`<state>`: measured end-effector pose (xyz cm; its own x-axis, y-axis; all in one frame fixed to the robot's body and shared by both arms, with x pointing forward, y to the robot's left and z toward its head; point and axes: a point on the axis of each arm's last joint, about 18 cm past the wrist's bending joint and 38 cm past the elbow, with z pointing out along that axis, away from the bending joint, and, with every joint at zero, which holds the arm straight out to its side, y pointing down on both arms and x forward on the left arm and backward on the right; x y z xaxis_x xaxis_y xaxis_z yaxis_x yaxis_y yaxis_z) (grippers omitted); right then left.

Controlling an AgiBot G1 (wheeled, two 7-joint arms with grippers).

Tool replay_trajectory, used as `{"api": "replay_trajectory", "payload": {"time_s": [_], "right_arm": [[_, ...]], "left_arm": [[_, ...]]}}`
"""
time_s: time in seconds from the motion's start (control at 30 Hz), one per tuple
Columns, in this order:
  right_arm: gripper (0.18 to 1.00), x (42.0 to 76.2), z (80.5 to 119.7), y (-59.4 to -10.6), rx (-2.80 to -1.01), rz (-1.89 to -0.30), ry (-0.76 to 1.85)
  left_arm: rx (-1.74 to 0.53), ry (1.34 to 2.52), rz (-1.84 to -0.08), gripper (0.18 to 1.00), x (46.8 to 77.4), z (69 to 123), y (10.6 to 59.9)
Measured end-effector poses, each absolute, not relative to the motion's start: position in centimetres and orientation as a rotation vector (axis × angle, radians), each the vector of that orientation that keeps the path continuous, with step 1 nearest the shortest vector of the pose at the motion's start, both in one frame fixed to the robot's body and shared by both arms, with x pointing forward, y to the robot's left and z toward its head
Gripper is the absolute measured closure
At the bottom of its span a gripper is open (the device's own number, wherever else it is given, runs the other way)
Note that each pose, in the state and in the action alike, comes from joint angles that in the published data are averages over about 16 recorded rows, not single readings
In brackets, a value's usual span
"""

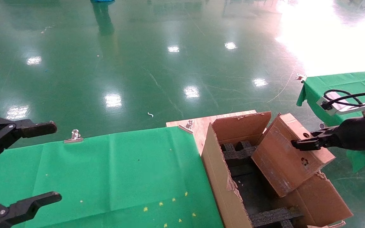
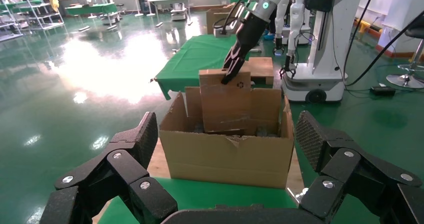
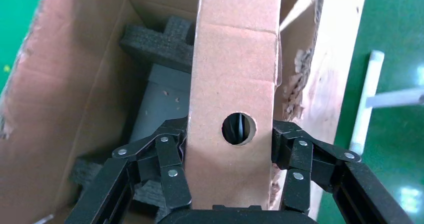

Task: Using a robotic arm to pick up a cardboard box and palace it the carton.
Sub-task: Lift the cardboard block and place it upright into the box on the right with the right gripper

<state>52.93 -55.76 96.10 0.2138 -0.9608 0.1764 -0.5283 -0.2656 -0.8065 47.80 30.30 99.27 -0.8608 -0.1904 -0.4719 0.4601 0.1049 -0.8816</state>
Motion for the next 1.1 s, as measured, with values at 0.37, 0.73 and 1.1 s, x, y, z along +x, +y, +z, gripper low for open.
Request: {"api": "replay_trajectory", "payload": {"time_s": [0.37,0.73,1.1], "right_arm": [[0.785,53.8,95.0,-54.8,-1.816,-0.947,1.491],[0.787,53.6,94.4,-54.1,-1.805,-1.01,1.543],[0.789,53.7,93.6,-53.7,-1.795,-1.038,1.59]], "left_arm": [[0.262,1.914,-1.807,0.184,47.8,99.3,30.3],[0.262,1.914,-1.807,0.184,47.8,99.3,30.3],[0.262,1.914,-1.807,0.184,47.8,99.3,30.3]]}}
